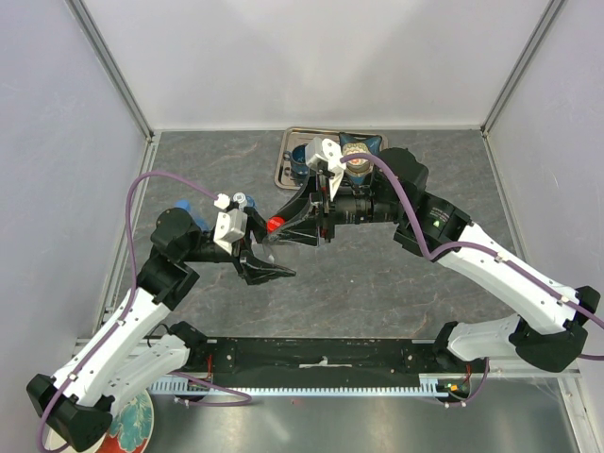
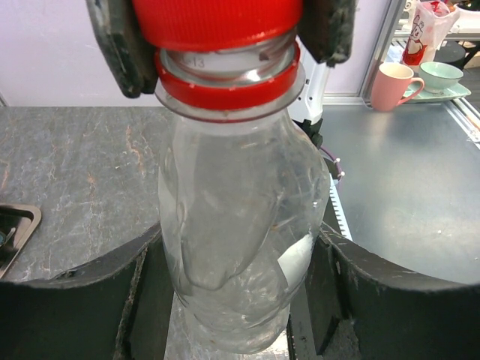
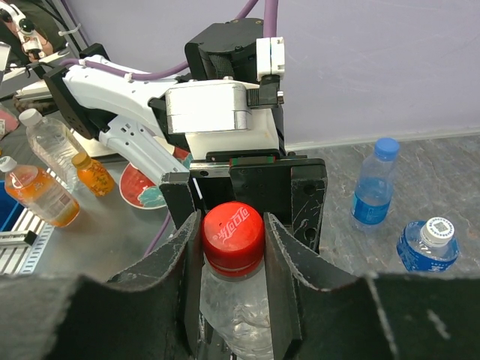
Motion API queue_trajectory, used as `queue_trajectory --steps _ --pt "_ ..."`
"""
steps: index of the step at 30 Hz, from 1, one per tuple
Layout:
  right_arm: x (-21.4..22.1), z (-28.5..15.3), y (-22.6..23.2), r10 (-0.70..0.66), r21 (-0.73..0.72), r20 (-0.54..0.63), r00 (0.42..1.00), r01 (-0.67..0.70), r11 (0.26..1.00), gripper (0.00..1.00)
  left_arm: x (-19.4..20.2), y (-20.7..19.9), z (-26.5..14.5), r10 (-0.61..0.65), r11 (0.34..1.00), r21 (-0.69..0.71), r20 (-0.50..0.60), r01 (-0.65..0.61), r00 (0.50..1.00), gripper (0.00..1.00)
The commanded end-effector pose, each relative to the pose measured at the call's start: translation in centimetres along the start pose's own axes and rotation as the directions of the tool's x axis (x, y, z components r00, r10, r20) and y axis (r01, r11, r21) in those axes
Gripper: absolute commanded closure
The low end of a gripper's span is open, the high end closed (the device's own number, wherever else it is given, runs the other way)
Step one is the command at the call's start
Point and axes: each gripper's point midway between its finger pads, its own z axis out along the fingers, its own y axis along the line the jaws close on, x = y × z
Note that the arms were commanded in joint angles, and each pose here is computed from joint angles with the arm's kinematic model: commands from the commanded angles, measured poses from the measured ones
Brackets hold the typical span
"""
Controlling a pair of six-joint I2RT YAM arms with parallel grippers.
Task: Screw on the bottle caps
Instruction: Screw the bottle cap onto the plastic bottle.
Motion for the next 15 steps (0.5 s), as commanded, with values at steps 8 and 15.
queue_trajectory --steps 8,15 --pt "-0.2 -0.3 -1.4 0.015 0.077 0.011 1.000 -0.015 0.997 0.93 -0.9 2.7 -0.7 0.094 0.982 -0.166 0.007 -0.092 0.996 0.98" --pt "1.9 -1.0 -5.1 0.119 0.299 -0.017 0.993 -0.109 0.948 1.00 -0.4 8.5 -2.9 0.215 0.858 -0.458 -0.090 -0.232 0.973 0.98"
